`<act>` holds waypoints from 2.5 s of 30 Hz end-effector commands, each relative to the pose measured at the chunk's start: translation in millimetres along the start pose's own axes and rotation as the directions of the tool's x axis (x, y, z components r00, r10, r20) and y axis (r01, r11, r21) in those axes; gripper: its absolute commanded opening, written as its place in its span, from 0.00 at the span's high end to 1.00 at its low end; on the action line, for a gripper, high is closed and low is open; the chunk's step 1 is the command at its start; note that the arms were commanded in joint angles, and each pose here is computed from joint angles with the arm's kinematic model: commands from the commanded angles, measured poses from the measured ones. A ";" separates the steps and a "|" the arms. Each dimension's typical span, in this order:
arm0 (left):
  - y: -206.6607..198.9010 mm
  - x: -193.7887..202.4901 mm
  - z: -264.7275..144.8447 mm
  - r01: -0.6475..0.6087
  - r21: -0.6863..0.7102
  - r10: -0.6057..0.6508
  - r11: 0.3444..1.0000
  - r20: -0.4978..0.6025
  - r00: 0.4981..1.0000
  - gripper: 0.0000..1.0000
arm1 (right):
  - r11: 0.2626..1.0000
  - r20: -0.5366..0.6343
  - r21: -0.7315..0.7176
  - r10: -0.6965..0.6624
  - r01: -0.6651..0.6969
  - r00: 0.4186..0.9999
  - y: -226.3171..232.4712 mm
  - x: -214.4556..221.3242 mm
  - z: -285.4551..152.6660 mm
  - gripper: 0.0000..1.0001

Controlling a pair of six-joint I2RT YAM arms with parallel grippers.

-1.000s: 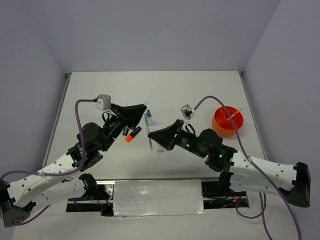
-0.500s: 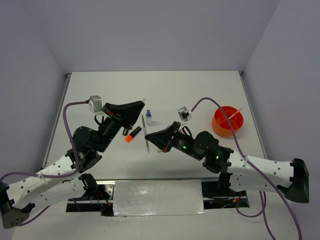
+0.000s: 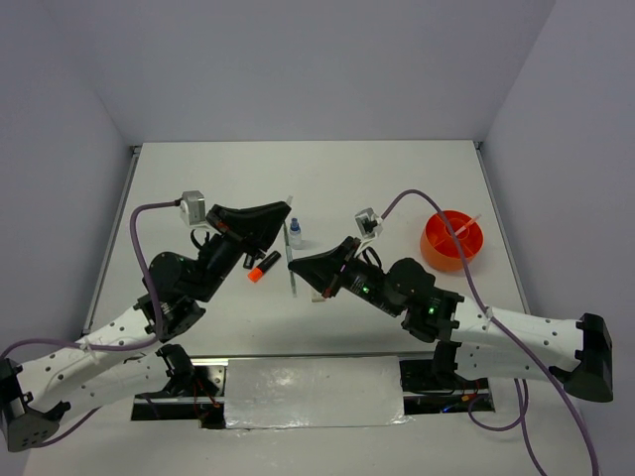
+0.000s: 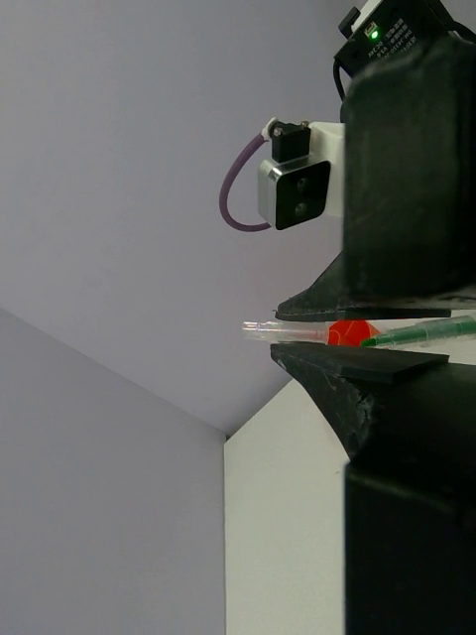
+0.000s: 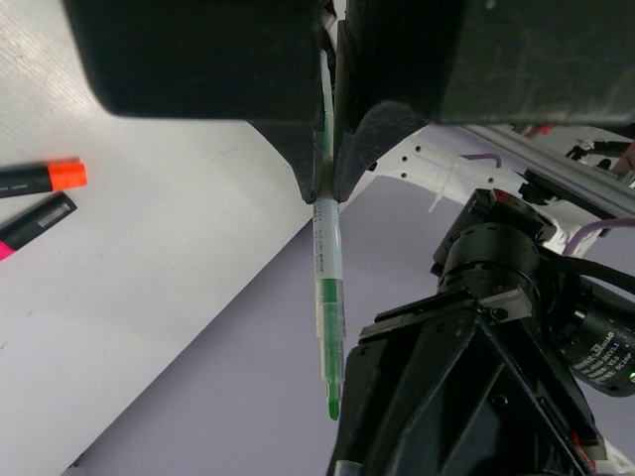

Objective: Sort the stationery into containers
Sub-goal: Close the pen cap on the pen.

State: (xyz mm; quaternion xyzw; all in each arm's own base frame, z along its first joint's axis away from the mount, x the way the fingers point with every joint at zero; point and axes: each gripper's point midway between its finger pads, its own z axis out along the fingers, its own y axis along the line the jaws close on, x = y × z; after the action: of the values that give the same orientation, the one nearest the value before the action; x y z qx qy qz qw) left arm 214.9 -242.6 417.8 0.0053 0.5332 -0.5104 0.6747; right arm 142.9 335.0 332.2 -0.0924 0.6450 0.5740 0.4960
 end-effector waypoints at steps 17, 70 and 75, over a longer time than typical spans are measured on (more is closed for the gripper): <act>-9.7 -14.3 0.9 0.008 0.045 -0.011 0.999 0.064 0.998 1.00 | 0.999 0.080 -0.042 -0.027 0.030 0.996 23.4 -30.8 5.0 1.00; -2.0 -5.5 -1.2 0.033 0.037 -0.035 0.999 0.073 0.997 1.00 | 0.999 0.145 0.007 -0.035 0.034 0.989 24.1 -51.2 16.0 1.00; 0.8 -6.9 -4.5 0.048 0.034 -0.051 0.998 0.094 0.994 1.00 | 0.999 0.163 -0.015 -0.042 0.045 0.986 30.8 -57.7 16.1 1.00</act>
State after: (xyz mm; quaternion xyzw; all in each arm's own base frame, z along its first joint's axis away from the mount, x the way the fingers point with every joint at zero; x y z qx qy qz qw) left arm 218.3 -241.1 408.5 -0.0094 0.5188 -0.5152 0.6821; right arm 157.9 338.2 347.5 -0.0832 0.6460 0.5463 0.5265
